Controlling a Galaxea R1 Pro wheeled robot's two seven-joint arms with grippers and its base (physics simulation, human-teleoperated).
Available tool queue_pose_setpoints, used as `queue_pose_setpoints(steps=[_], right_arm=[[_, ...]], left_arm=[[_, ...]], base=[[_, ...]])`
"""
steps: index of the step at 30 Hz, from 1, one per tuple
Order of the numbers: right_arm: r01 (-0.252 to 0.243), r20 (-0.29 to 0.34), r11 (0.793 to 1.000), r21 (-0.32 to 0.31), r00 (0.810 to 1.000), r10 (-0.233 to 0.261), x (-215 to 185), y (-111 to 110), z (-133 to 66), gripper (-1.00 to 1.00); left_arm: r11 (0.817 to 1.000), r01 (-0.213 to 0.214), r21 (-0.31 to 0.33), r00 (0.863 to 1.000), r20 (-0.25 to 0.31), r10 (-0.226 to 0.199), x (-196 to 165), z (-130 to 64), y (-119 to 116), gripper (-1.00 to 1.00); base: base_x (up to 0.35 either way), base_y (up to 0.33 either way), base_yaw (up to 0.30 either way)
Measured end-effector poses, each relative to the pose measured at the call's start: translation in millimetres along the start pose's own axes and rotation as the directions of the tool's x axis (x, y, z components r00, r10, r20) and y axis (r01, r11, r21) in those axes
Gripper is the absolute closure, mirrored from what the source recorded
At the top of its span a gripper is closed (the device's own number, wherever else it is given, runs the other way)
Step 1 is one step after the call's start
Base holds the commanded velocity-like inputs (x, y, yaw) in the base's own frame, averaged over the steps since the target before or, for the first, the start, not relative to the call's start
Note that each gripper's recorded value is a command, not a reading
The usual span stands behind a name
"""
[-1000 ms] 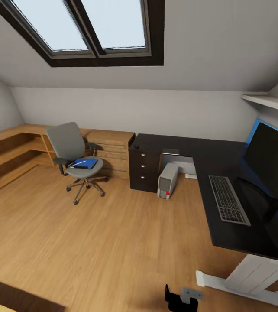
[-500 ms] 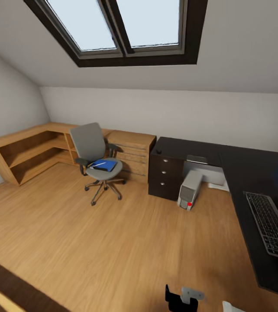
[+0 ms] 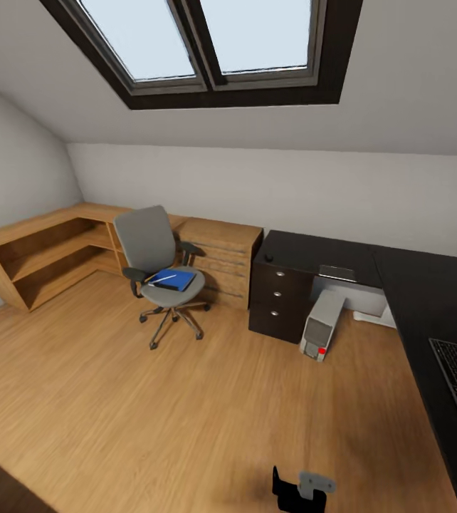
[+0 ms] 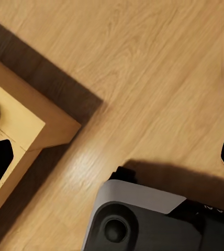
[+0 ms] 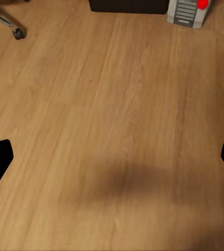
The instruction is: In the bedroom, organize the workspace by keeping the computer under the desk, ensuring the monitor is on the desk, placing the keyboard on the desk next to the monitor, placing the mouse on the desk next to the keyboard, moving the folder from the swivel chair onto the desk next to the mouse, stacking the notebook on top of the folder with the pen on top of the notebook, and positioning the swivel chair next to the desk.
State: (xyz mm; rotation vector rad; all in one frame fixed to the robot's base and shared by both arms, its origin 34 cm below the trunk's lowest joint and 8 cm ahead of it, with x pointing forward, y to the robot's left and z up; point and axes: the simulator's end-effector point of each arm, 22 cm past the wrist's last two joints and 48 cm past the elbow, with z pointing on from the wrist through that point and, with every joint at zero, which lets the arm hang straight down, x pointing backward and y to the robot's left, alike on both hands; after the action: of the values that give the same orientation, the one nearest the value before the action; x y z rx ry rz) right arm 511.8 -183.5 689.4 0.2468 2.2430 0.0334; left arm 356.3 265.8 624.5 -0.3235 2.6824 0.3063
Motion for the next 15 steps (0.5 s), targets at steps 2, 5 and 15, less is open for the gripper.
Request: queue_pose_setpoints(steps=[2,5,15], right_arm=[[0.000,0.001,1.000,0.000,1.000,0.000,-0.2,-0.3,0.1,-1.00],[0.000,0.001,1.000,0.001,1.000,0.000,-0.2,-0.7,0.1,-1.00],[0.000,0.002,1.000,0.001,1.000,0.000,-0.6,-0.8,0.2,-1.00]], left_arm=[[1.000,0.000,0.000,1.000,0.000,0.000,0.0,0.0,-0.1,-1.00],[1.000,0.000,0.000,1.000,0.000,0.000,0.0,0.0,-0.1,-1.00],[1.000,0.001,0.000,1.000,0.001,-0.001,-0.3,0.0,-0.1,-1.00]], base=[[0.330,0.001,0.002],[0.330,0.000,0.001],[0.330,0.000,0.000]])
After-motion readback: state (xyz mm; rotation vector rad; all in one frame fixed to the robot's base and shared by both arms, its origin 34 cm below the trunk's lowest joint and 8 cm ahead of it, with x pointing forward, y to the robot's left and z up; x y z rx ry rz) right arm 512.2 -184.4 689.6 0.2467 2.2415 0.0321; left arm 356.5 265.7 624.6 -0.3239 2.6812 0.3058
